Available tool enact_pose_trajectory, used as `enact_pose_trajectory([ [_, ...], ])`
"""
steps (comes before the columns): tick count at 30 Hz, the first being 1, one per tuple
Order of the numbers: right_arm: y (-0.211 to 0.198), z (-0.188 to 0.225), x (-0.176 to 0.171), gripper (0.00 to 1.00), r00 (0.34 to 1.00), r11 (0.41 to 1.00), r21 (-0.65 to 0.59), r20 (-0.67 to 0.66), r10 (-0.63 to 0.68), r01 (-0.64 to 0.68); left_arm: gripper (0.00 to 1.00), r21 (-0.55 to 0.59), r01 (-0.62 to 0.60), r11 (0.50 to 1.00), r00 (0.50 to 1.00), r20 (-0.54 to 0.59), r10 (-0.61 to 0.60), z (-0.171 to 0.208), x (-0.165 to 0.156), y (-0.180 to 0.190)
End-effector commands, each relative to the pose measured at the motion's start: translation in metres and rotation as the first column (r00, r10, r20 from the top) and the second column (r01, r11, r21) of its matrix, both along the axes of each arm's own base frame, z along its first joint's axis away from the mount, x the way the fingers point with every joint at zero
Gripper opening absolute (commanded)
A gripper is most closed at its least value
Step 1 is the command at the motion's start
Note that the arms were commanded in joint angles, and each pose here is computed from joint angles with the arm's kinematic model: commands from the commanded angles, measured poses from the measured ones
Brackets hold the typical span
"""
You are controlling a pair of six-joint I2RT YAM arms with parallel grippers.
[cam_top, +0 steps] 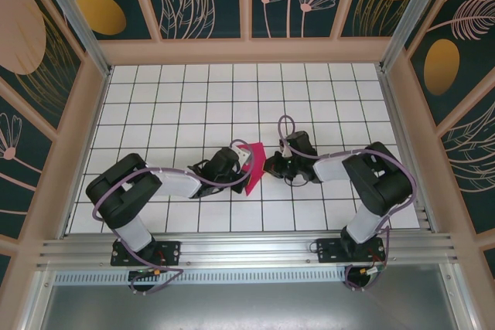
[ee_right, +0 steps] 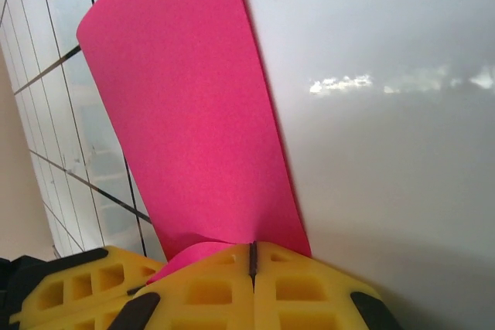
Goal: Fold a paper plane with a square sheet of paper (pick it up from the middle)
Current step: Third fold the triangle at the center of the table.
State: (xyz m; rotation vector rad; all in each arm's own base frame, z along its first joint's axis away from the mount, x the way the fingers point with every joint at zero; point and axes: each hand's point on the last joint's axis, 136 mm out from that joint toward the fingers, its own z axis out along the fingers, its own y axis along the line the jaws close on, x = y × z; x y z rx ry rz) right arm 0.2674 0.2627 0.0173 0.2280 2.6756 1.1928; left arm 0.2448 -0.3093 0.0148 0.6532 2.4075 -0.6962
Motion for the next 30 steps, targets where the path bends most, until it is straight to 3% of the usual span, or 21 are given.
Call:
enact_pose_trajectory([
  [1, -0.004, -0.01, 0.0, 0.0, 1.0, 1.0, -0.03, -0.018, -0.008, 0.008, 0.0, 0.091, 0.01, 0.996, 0.999, -0.051, -0.005, -0.025, -0.008, 0.014],
  [7, 0.0, 0.024, 0.006, 0.01, 0.998, 1.0, 0.012, 0.065, 0.003, -0.003, 0.0, 0.091, 0.001, 0.996, 0.999, -0.046, 0.003, -0.023, -0.007, 0.015],
  [19, -0.009, -0.01, 0.013, 0.0, 0.999, 1.0, -0.018, -0.021, -0.024, 0.024, 0.0, 0.096, -0.008, 0.995, 0.999, -0.051, 0.013, -0.026, -0.008, 0.018],
  [25, -0.01, 0.031, 0.011, 0.01, 0.997, 0.999, 0.016, 0.067, -0.03, 0.029, 0.0, 0.098, -0.037, 0.995, 0.998, -0.045, 0.042, -0.026, -0.006, 0.021],
  [30, 0.006, 0.043, -0.015, 0.0, 0.998, 0.994, 0.112, 0.065, -0.008, 0.0, 0.0, 0.096, -0.057, 0.994, 0.997, -0.047, 0.062, -0.027, -0.006, 0.023],
])
